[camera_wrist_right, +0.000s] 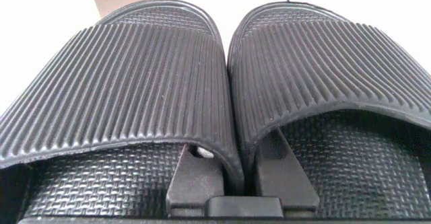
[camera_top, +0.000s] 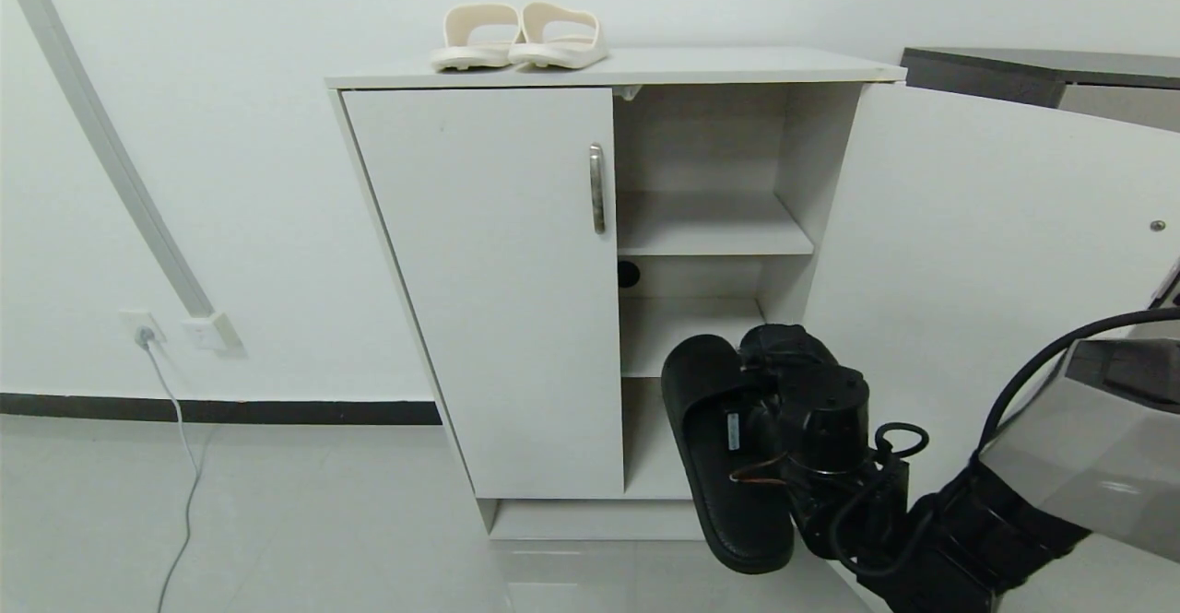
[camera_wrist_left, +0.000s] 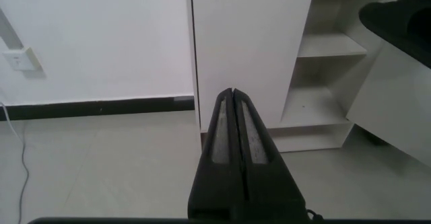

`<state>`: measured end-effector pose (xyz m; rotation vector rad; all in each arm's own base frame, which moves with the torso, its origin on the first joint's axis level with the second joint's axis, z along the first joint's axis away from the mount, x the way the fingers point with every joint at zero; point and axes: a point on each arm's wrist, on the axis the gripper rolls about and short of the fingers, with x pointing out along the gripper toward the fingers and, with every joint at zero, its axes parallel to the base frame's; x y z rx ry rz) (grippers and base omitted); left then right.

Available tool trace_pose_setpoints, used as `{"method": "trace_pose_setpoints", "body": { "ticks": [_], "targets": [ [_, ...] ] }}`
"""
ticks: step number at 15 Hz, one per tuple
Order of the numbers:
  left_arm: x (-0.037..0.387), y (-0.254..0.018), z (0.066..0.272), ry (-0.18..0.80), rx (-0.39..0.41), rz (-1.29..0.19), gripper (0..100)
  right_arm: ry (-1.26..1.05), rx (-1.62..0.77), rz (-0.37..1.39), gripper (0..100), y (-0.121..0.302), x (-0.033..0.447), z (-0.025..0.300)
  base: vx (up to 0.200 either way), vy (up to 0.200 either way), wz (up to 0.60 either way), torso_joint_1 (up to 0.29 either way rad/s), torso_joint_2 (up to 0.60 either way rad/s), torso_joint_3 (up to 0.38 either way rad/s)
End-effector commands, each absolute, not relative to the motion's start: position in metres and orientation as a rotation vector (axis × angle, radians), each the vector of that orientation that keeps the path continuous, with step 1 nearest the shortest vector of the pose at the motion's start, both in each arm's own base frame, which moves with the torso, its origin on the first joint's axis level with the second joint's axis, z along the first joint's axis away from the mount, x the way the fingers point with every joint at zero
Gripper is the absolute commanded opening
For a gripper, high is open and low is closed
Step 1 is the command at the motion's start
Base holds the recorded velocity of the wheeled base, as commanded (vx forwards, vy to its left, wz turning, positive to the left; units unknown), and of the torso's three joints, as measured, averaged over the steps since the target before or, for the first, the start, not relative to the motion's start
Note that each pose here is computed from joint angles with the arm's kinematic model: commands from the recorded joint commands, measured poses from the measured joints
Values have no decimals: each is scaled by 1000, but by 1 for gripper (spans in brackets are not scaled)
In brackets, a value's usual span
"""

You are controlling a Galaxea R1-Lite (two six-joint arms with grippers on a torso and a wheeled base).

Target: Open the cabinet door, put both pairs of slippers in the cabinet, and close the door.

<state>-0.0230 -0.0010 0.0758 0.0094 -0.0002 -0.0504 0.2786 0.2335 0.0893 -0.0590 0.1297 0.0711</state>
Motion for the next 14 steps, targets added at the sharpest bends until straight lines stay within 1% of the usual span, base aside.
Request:
{"method": "trace_pose_setpoints", "body": {
  "ticks": [1,3,6,9,14],
  "targets": [
    [-23,-1,76,1,9,-49,0,163,-9,71,0,254,296,84,0,0,0,0,0,0],
    [-23,-1,76,1,9,-51,0,239,28,50,0,257,304,85,0,0,0,0,0,0],
    [-23,-1,76,1,11,-51,0,240,31,51,0,258,305,85,0,0,0,0,0,0],
    [-23,-1,76,1,11,-51,0,242,28,52,0,259,304,84,0,-200,0,4,1,-1],
    [-23,-1,76,1,8,-49,0,251,19,64,0,265,301,77,0,0,0,0,0,0]
  ]
}}
